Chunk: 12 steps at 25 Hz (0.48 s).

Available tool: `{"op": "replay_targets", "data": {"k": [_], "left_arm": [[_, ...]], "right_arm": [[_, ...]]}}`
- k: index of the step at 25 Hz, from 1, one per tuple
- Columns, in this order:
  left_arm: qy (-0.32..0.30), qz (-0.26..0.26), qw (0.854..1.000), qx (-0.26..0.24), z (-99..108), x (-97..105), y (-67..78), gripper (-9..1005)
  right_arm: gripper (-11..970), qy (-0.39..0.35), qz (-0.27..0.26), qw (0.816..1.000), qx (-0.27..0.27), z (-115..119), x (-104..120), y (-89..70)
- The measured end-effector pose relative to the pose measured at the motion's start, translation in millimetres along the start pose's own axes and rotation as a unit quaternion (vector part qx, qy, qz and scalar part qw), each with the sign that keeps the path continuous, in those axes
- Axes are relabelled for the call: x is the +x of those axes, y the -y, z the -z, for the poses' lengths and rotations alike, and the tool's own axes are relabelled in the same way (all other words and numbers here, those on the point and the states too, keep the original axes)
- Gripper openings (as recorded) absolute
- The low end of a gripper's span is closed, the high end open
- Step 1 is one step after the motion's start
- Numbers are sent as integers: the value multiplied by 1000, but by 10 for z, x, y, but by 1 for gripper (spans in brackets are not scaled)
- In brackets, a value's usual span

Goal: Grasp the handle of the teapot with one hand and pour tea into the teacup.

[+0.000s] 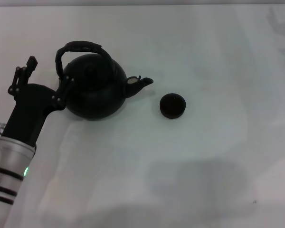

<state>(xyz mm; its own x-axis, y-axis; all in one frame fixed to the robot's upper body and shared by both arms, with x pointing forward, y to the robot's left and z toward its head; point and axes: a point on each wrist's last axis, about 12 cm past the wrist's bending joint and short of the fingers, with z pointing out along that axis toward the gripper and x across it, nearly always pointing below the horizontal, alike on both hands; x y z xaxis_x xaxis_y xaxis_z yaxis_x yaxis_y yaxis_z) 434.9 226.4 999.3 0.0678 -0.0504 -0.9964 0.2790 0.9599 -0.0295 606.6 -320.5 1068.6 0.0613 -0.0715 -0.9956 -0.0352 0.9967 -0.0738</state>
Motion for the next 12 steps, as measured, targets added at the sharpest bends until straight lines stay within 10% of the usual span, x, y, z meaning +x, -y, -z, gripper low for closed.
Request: {"op": "replay_targets", "data": {"k": [12], "left_arm": [[63, 36, 989, -132, 380, -96, -319, 853]], "right_arm": [[825, 3, 2, 1000, -4, 10, -1, -7]]}}
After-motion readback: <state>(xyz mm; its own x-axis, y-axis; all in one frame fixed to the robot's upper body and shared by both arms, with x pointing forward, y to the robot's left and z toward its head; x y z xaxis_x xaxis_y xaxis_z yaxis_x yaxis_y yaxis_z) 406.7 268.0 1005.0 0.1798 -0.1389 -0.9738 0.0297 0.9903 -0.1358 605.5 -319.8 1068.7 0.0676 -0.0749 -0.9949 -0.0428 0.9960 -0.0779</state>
